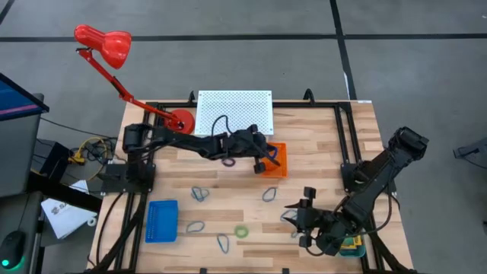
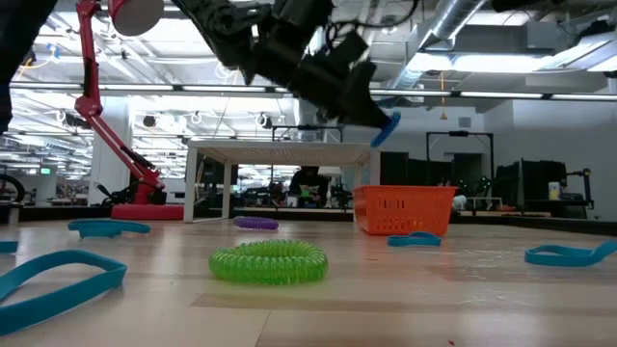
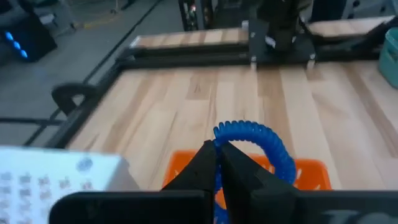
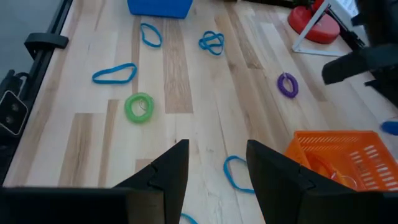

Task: Pick & Place Office Desk Supplies
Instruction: Put the blue spring keychain into the orange bin, then put the purple spring keychain into the orange bin

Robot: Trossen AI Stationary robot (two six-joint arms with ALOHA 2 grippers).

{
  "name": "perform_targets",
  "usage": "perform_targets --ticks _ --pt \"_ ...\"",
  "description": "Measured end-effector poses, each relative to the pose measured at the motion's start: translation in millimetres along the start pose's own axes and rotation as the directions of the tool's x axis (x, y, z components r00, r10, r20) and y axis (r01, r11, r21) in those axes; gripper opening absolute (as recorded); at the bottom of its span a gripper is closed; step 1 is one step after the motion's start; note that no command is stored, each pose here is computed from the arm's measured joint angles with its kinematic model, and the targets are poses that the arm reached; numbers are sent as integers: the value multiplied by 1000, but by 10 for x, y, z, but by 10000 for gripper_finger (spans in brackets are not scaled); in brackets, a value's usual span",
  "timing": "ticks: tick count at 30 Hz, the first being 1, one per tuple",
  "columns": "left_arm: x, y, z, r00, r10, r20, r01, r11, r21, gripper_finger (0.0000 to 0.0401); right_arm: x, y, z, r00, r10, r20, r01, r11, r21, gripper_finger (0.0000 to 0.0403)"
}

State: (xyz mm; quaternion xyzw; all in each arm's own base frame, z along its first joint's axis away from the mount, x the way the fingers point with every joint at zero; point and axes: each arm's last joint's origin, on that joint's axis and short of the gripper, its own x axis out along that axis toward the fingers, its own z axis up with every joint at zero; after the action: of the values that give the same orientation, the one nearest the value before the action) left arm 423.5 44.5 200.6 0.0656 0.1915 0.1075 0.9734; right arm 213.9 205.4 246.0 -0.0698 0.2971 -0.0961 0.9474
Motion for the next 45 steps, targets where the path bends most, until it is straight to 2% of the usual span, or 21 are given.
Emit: perform_targets --ticks 4,7,14,19,26,31,33,36,39,43,45 --pt "103 31 -109 1000 6 -10 -7 998 -60 3 -1 -2 -4 1000 -3 -2 3 1000 3 157" --pt "148 8 -186 999 -3 -35 1 999 -55 3 1 -6 -5 1000 -5 -4 5 1000 1 157" --pt "151 1 -178 1000 -4 -24 2 997 -79 18 3 -22 -25 1000 -17 -19 17 1000 -21 157" --pt "152 3 -154 1000 -4 3 4 992 -128 72 2 -38 -45 999 -29 -35 28 999 -34 157" --pt "138 9 -142 1000 10 -2 -10 991 -133 161 -5 -64 -76 997 -62 -47 60 997 -40 157" --pt "93 27 -84 1000 12 6 -12 994 -111 191 -5 -66 -77 997 -63 -48 61 997 -42 157" --pt "2 58 -44 999 24 -45 -28 994 -102 192 -16 -57 -83 997 -61 -46 58 997 -45 157" --pt "-206 122 21 980 100 -175 -114 991 -72 188 -35 -48 -98 997 -59 -48 57 998 -38 157" --pt "-460 184 68 938 160 -307 -188 980 -65 181 -54 -37 -110 997 -59 -44 57 998 -40 157" --pt "-734 222 61 877 154 -455 -220 971 -97 180 -60 -33 -111 997 -64 -36 62 997 -41 157" --pt "-812 223 -3 831 149 -537 -230 969 -88 184 -60 -34 -111 997 -64 -36 63 997 -41 157"
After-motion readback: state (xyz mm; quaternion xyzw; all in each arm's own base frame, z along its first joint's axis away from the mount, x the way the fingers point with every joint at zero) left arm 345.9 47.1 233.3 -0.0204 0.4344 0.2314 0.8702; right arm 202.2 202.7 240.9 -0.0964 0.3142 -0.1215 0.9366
